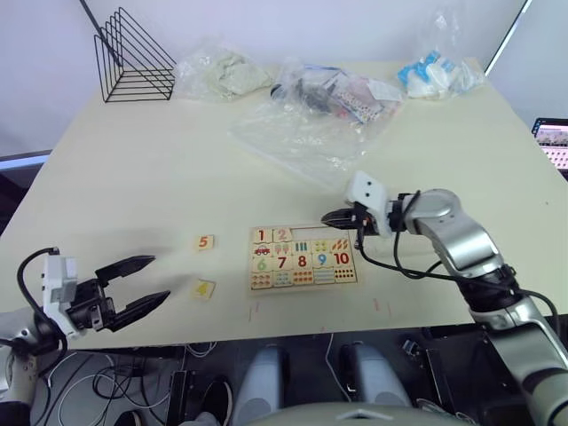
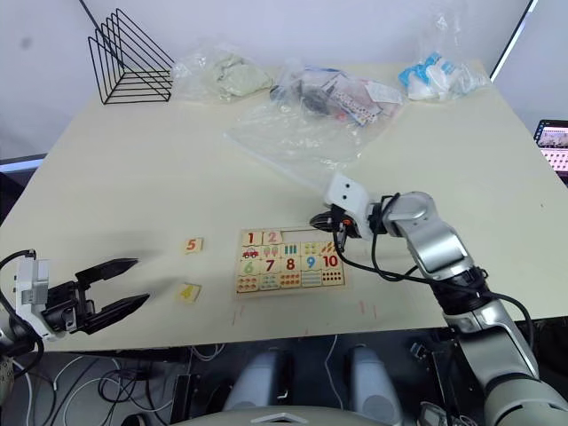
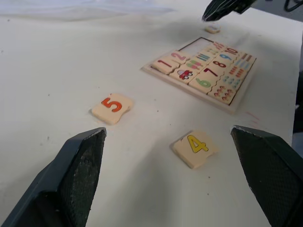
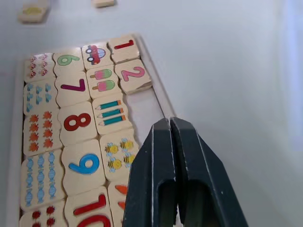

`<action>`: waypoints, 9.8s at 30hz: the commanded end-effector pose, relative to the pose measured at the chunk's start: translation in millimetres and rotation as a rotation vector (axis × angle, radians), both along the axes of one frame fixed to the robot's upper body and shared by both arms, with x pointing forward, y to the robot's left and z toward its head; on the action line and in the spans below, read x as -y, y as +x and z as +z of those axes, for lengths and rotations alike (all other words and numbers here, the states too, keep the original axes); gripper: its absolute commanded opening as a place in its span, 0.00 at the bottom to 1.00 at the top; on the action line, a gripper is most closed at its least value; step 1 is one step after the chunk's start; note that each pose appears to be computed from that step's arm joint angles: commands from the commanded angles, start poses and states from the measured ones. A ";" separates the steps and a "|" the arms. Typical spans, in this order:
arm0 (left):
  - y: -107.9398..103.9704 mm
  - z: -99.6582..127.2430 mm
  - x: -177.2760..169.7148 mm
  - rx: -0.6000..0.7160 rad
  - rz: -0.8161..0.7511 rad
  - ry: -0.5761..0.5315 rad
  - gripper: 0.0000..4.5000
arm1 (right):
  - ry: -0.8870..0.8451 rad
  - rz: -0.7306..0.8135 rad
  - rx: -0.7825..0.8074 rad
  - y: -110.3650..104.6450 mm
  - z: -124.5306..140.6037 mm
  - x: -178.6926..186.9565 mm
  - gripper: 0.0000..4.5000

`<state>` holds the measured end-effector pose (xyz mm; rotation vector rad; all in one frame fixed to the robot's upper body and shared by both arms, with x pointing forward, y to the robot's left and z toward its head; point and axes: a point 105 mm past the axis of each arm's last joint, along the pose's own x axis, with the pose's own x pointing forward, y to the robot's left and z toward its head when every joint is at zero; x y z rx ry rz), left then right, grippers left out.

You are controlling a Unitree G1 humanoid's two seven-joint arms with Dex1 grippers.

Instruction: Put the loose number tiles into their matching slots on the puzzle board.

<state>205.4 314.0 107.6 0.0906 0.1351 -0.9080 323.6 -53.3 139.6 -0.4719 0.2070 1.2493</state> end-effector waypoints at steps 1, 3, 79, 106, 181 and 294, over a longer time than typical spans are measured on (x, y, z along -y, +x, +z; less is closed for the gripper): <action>1.9 -0.9 -9.2 -0.001 0.059 0.044 1.00 | 0.093 -0.085 0.120 -8.8 22.5 38.5 0.01; 3.1 -1.3 -9.7 -0.001 0.065 0.047 1.00 | 0.132 -0.129 0.138 -10.5 25.4 47.6 0.01; 10.7 -10.2 -22.9 0.071 0.107 0.056 1.00 | 0.362 -0.596 0.171 -120.8 -37.9 212.5 1.00; 9.7 0.0 -2.3 0.078 -0.109 0.062 1.00 | 0.348 -0.420 0.129 -93.5 -15.6 185.1 1.00; 15.5 29.6 19.7 0.137 -0.329 0.096 1.00 | -0.275 -0.011 -0.048 -7.0 15.5 25.9 0.20; 19.4 23.4 20.6 0.131 -0.322 0.096 1.00 | -0.085 0.068 -0.024 6.9 -33.0 -49.0 0.01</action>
